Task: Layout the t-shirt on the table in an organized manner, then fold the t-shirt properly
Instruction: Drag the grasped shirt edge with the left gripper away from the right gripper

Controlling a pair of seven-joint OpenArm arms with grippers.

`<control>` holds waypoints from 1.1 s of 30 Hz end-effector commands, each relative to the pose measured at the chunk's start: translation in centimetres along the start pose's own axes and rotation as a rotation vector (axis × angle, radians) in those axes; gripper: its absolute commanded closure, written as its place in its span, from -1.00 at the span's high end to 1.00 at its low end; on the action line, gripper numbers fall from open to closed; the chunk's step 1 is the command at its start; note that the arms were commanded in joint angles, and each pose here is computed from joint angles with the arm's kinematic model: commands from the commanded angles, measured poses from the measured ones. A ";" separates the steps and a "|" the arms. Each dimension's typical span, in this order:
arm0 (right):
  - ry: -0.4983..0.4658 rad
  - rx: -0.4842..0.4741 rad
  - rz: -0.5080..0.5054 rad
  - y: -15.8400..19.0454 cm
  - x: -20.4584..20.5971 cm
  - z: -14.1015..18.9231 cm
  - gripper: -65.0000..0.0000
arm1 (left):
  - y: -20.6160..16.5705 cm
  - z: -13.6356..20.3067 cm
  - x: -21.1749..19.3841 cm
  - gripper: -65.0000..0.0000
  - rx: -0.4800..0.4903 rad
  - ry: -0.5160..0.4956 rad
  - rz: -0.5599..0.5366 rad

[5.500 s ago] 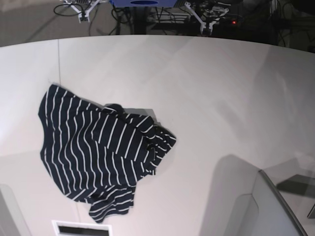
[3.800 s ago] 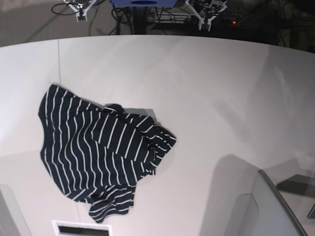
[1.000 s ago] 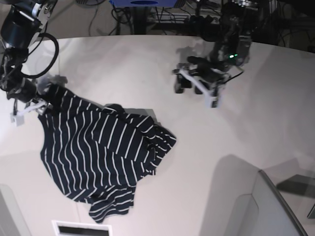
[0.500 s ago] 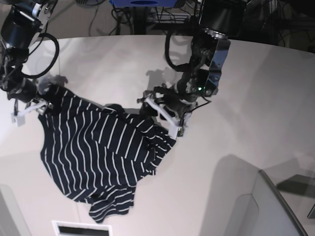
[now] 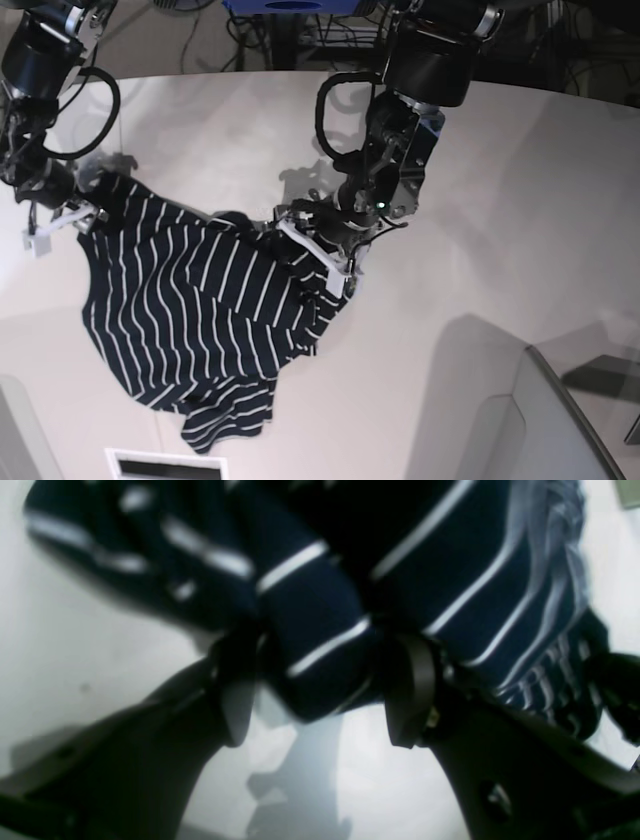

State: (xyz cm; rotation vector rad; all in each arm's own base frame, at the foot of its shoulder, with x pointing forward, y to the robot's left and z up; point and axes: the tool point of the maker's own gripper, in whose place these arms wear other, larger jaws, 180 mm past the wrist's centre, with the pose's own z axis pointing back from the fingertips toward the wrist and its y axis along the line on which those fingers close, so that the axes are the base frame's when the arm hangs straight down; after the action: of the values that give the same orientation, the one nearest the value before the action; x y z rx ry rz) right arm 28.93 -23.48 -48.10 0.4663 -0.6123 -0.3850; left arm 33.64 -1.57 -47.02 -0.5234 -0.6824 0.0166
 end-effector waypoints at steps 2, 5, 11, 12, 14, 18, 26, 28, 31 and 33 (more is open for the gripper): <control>-0.039 0.002 0.023 0.0 1.7 0.5 0.15 | -0.7 -0.3 1.2 0.03 -0.020 -0.028 -0.001; -0.039 0.002 0.023 0.0 1.7 0.5 0.15 | -0.5 -0.4 0.9 -0.72 -0.016 -0.021 0.005; -0.036 0.002 0.023 0.0 1.7 0.5 -0.13 | 0.1 0.2 2.2 -1.00 -0.007 -0.045 -0.014; -0.038 0.002 0.025 0.0 1.8 0.5 -0.33 | 0.5 0.6 2.5 -1.00 -0.002 -0.047 -0.027; -0.038 0.001 0.027 0.0 1.8 0.6 -0.88 | 1.0 1.6 3.4 -1.00 0.003 -0.041 -0.062; -0.038 0.001 0.028 0.0 1.9 0.6 -0.92 | 2.5 3.8 4.8 -1.00 0.032 -0.033 -0.133; -0.067 -0.011 0.145 1.6 5.0 2.7 -1.00 | 3.2 7.1 7.1 -1.00 0.066 0.013 -0.250; -0.085 -0.023 0.203 2.5 6.5 3.9 -1.00 | 3.0 7.8 7.6 -1.00 0.069 0.017 -0.275; -0.096 -0.046 0.271 3.5 7.9 5.5 -1.00 | 3.2 8.5 8.4 -1.00 0.083 0.033 -0.303; -0.100 -0.057 0.305 4.1 8.6 6.2 -1.00 | 2.9 8.9 9.6 -1.00 0.094 0.024 -0.332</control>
State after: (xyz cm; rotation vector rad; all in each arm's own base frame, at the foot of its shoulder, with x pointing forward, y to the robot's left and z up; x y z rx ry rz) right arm 31.09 -25.45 -39.36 0.3009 -0.6865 -0.1469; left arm 34.48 7.27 -39.17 -0.2953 -0.6491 -0.2608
